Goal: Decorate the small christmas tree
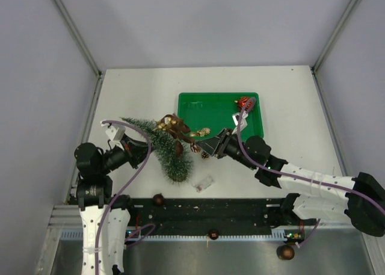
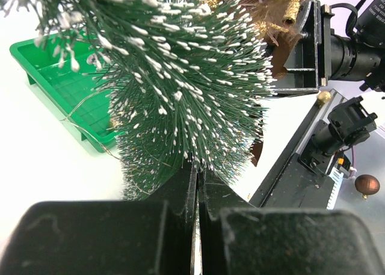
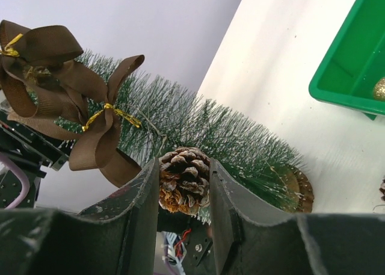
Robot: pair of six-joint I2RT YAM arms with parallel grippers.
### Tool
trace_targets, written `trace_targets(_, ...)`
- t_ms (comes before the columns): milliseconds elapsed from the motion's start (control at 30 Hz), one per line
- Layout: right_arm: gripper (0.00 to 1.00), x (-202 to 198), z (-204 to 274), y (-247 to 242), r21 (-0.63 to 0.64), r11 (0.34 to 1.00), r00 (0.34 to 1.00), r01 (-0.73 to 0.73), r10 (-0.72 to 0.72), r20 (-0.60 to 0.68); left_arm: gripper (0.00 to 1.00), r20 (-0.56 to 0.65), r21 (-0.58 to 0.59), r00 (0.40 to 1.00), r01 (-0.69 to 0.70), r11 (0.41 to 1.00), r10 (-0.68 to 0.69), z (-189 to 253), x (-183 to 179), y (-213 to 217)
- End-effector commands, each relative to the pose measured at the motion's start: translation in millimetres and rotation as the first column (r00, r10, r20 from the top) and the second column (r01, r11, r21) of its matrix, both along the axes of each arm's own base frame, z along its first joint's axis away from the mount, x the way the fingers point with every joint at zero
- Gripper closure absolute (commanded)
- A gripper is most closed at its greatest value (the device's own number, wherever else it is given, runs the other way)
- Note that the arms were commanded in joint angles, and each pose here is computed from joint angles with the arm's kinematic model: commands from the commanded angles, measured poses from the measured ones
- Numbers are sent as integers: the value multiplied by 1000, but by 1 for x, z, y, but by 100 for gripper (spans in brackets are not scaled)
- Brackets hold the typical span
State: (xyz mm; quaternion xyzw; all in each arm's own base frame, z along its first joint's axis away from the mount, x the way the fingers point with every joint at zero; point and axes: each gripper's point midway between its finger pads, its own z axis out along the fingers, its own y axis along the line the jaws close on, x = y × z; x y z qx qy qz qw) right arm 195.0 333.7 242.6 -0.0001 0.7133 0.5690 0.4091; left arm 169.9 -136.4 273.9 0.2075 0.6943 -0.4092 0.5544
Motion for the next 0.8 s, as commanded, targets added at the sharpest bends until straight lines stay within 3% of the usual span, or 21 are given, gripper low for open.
trace_targets(0,69,3,14,0,67,997,999,34,-36,32,100,-30,8,999,12,1000,-12,-4,-3,-1)
trace_targets(767,72,10,-2,5,42,998,998,43,-45,45,100,-29,9,999,21,1000,-21,-6,-3,-1)
